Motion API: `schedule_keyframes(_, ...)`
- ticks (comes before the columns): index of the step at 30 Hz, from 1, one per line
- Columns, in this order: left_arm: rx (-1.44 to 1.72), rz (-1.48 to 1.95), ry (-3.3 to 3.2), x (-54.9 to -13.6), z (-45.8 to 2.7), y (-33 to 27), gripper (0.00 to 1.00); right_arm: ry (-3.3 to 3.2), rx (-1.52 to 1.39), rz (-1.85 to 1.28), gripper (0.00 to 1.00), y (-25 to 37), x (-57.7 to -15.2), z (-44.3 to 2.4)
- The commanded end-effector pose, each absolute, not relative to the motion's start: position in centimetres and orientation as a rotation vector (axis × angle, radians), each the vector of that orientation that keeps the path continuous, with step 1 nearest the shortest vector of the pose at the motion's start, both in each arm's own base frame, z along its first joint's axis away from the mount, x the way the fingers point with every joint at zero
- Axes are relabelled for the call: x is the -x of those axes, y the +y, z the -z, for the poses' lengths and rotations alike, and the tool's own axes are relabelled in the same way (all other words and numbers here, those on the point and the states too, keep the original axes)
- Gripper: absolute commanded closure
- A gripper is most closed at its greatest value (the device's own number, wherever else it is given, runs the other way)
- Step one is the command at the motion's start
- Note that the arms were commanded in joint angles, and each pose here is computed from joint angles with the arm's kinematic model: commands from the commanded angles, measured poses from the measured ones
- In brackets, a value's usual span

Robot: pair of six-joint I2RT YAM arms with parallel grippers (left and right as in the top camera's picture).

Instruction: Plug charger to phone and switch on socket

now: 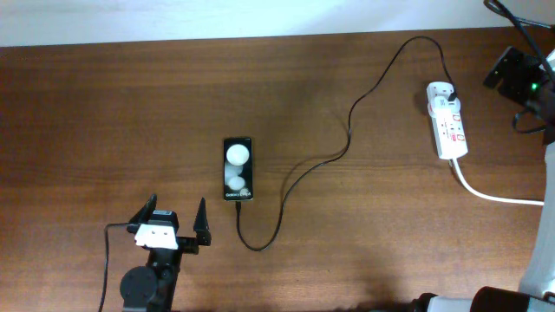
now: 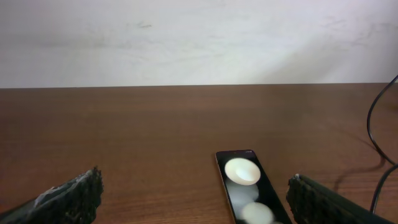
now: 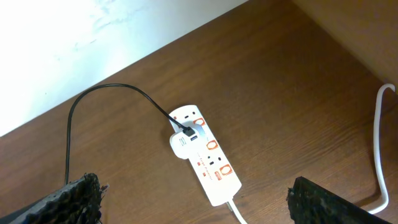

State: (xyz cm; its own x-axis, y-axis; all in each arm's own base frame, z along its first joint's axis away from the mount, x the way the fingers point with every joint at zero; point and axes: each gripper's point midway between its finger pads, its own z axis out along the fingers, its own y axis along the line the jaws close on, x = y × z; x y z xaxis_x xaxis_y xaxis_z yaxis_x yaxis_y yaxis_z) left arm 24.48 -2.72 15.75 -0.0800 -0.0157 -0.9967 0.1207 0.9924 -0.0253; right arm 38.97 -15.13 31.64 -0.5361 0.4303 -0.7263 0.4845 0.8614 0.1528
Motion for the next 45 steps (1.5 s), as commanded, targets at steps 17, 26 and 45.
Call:
schedule_keyframes(17, -0.081, 0.094, 1.648, -24.5, -15.7, -2.5, 0.01, 2.384, -0.711, 0.084, 0.01, -14.0, -35.9, -24.2)
schedule_keyframes(26, -0.081, 0.094, 1.648, -24.5, -15.7, -2.5, 0.01, 2.619, -0.778, 0.064, 0.01, -12.0, -30.8, -14.9)
schedule_keyframes(45, -0.081, 0.094, 1.648, -24.5, -15.7, -2.5, 0.01, 2.590, -0.530, 0.009, 0.01, -6.3, -31.5, -17.5)
